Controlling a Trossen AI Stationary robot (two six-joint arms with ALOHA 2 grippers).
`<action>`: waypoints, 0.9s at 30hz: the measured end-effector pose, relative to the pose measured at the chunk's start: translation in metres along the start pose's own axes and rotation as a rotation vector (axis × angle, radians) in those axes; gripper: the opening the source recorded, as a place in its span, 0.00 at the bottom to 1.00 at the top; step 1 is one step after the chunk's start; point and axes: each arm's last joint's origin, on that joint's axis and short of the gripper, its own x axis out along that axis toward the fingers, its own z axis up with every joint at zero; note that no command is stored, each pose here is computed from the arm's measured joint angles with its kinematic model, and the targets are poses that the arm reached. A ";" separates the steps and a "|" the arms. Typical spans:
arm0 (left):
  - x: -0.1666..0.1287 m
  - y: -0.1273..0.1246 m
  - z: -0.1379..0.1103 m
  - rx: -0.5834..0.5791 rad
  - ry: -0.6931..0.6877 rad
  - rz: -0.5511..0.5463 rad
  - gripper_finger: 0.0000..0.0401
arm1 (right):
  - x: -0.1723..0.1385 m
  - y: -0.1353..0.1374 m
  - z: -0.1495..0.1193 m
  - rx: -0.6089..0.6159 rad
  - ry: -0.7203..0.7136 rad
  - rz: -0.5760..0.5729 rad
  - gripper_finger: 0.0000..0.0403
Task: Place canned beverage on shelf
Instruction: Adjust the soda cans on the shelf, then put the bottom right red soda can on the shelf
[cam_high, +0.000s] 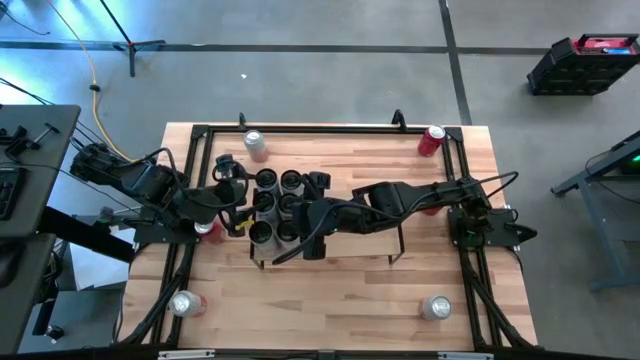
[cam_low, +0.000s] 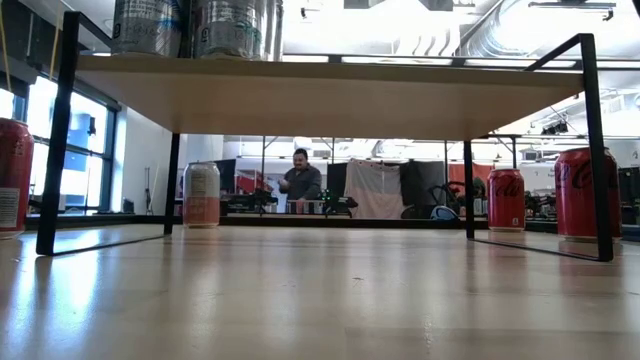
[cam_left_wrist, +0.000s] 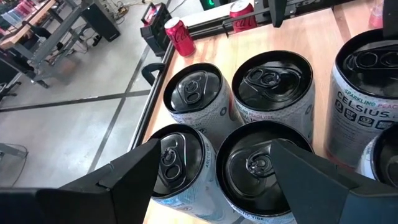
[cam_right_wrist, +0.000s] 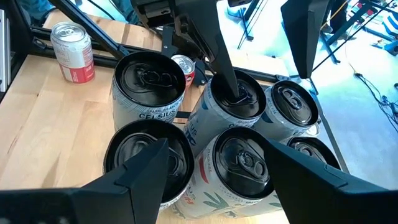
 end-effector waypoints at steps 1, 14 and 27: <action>0.000 0.000 0.000 0.000 0.001 -0.002 0.73 | 0.000 0.000 0.000 0.000 0.000 0.000 0.62; -0.008 0.007 0.007 -0.010 -0.032 -0.010 0.73 | 0.000 0.000 0.000 0.000 0.000 0.000 0.62; -0.010 0.008 0.008 -0.013 -0.034 -0.005 0.73 | -0.024 -0.012 0.003 0.002 -0.014 -0.044 0.62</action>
